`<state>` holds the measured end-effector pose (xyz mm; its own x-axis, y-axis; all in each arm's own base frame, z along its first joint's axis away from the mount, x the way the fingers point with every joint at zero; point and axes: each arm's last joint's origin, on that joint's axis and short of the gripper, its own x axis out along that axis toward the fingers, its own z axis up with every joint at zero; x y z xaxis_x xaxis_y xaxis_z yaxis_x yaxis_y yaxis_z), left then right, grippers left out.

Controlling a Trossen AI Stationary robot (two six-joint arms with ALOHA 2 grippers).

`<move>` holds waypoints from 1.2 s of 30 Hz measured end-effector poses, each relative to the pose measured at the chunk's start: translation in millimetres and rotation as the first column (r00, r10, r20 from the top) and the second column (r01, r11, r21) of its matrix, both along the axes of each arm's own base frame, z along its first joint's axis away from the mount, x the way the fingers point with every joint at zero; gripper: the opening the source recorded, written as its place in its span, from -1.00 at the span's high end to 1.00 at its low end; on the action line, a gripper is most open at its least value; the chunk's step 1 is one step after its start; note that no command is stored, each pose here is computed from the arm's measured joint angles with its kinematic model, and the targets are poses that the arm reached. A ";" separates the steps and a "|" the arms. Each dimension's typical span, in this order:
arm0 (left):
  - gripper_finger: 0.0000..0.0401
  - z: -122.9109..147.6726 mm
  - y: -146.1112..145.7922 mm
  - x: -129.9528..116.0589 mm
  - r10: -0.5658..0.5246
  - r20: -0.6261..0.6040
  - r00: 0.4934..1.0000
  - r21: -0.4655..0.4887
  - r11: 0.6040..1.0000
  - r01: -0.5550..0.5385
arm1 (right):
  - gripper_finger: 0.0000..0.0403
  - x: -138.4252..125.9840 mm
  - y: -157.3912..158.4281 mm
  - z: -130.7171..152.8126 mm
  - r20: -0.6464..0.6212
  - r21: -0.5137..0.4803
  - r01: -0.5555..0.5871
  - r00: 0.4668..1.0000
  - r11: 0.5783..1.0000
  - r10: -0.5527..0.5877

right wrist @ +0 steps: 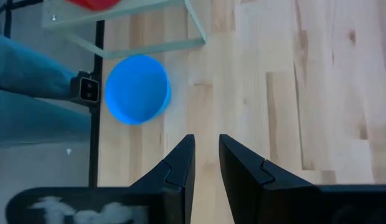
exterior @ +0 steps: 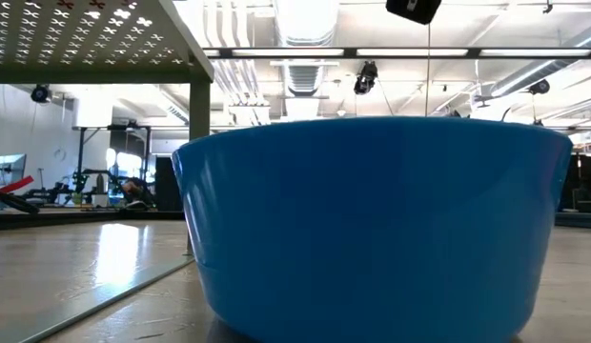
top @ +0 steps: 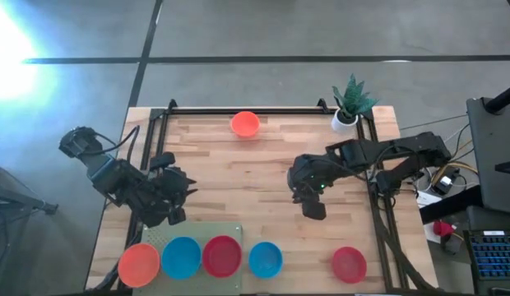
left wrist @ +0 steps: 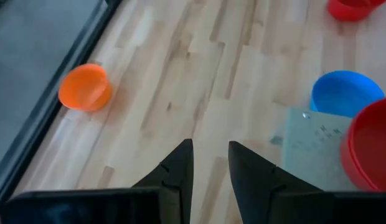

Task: Pick & Place Mini bowls
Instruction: Stack the blue bowl on the blue bowls on the shelf

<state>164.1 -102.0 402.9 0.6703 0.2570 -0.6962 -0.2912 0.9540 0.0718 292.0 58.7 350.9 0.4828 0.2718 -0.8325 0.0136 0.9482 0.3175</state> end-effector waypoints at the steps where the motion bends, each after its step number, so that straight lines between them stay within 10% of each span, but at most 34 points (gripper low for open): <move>1: 0.53 0.7 0.8 -0.6 0.005 0.008 1.000 0.005 1.000 -0.005 | 0.66 0.9 1.5 -1.6 -0.005 0.003 0.002 1.000 1.000 -0.001; 14: 0.53 2.4 2.0 0.2 0.031 0.050 0.998 0.045 0.998 -0.033 | 0.66 21.6 40.4 -40.9 -0.033 -0.091 -0.262 0.965 0.961 0.260; 36: 0.53 3.2 3.0 -0.1 -0.057 0.016 0.998 0.174 0.983 0.053 | 0.66 90.9 85.4 -156.7 -0.156 0.027 -0.056 0.986 0.998 0.060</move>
